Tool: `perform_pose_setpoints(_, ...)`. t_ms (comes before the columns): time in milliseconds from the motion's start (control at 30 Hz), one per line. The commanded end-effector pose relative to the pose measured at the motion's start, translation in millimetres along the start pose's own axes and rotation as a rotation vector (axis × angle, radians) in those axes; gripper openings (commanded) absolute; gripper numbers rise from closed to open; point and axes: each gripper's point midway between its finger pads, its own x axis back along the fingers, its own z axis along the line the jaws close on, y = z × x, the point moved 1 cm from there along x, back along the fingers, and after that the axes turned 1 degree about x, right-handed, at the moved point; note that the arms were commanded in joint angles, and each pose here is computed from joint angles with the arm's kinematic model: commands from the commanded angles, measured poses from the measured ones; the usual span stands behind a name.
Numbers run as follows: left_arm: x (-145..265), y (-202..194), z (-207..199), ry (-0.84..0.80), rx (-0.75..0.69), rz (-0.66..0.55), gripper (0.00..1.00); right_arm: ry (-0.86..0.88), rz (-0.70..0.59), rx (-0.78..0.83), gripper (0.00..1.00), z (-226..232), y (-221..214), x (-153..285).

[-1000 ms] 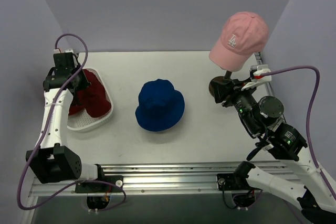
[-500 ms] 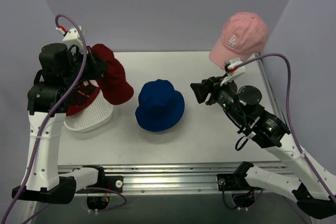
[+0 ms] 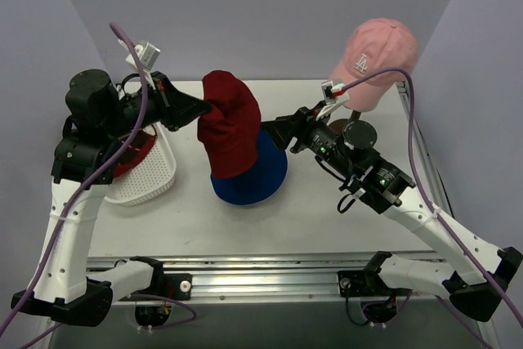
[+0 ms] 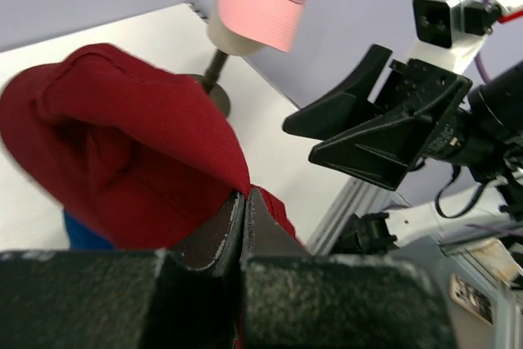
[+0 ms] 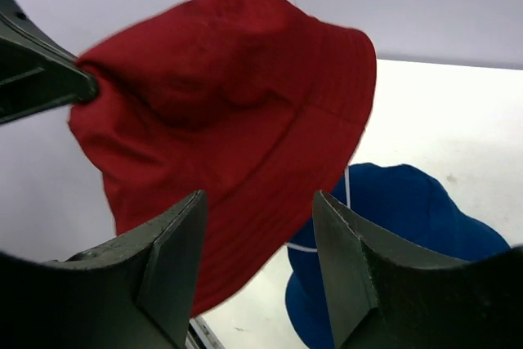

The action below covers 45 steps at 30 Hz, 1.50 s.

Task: Stack the hats

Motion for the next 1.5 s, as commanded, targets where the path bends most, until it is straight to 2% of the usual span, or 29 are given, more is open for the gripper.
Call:
perform_pose_setpoints(0,-2,7,-31,-0.185,-0.057,-0.03,0.03,0.109,-0.079,-0.029,0.5,24,19,-2)
perform_pose_setpoints(167,-6,8,-43,-0.272,-0.096,-0.049,0.02,0.056,-0.069,-0.172,0.49,13,4,-2)
perform_pose_setpoints(267,-8,10,-47,-0.299,-0.096,-0.069,0.02,0.02,-0.109,-0.251,0.51,2,-2,3)
perform_pose_setpoints(700,-4,29,-74,-0.402,-0.119,-0.183,0.02,0.119,-0.22,-0.412,0.53,13,11,32)
perform_pose_setpoints(1167,-9,29,-82,-0.434,-0.101,-0.236,0.02,0.13,-0.227,-0.442,0.56,12,7,33)
perform_pose_setpoints(1467,-3,30,-86,-0.434,-0.102,-0.26,0.02,0.134,-0.275,-0.462,0.58,12,18,38)
